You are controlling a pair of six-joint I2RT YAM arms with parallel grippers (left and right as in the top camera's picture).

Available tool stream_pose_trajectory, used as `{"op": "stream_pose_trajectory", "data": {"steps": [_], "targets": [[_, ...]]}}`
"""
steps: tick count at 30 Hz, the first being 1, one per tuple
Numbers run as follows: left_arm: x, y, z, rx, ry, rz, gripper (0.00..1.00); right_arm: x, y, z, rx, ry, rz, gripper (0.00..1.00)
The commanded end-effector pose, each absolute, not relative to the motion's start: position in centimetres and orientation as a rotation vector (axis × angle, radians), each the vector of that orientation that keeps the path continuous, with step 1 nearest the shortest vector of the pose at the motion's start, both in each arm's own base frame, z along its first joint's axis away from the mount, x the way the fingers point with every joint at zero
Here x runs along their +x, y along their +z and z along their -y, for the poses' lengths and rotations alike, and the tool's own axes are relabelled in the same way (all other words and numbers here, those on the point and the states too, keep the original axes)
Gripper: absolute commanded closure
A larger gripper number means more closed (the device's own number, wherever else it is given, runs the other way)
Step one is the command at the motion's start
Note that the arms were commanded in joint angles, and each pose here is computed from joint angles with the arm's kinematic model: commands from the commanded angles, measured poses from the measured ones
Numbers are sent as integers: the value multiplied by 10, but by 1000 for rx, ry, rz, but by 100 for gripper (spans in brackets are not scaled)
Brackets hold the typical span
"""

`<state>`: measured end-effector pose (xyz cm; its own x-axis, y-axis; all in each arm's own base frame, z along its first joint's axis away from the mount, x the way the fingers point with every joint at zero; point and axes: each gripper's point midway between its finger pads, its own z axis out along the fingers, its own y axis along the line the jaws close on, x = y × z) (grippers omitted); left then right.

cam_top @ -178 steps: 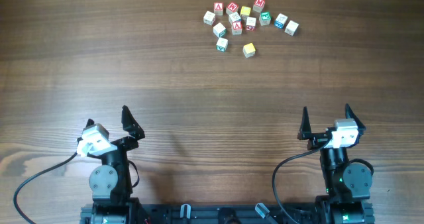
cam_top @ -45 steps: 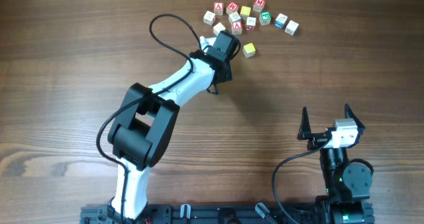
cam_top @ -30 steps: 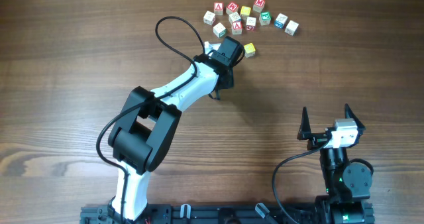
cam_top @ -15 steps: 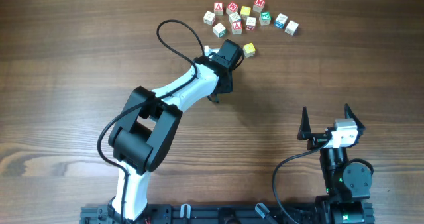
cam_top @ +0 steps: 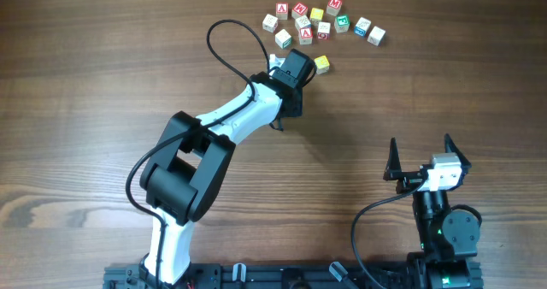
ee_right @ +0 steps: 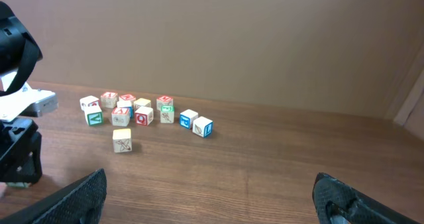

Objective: Form a horizontal line

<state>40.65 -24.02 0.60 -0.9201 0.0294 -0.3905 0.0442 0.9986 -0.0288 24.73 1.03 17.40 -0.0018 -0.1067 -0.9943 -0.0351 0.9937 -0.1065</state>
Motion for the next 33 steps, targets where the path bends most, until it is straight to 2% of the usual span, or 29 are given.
{"op": "stream_pose_trajectory", "data": {"steps": [1,5,10,11,12,17,20,29,33], "targets": [[402,-2,240,78,-40,-2757,51,247,175,-12,-117,-44,-1568,0],[402,-2,240,78,-39,-2757,46,247,175,-12,-117,-44,-1568,0],[401,8,239,78,-47,-2750,36,247,175,-12,-117,-44,-1568,0],[401,18,239,81,-57,-2738,21,247,175,-12,-117,-44,-1568,0],[402,32,240,106,-70,-2715,0,247,175,-12,-117,-44,-1568,0],[401,153,239,97,-223,-2499,0,247,175,-12,-117,-44,-1568,0],[383,220,227,78,-297,-2387,0,247,175,-12,-117,-44,-1568,0],[318,297,135,-92,-85,-2285,0,247,175,-12,-117,-44,-1568,0],[294,327,102,-200,-105,-2209,0,247,175,-12,-117,-44,-1568,0]]}}
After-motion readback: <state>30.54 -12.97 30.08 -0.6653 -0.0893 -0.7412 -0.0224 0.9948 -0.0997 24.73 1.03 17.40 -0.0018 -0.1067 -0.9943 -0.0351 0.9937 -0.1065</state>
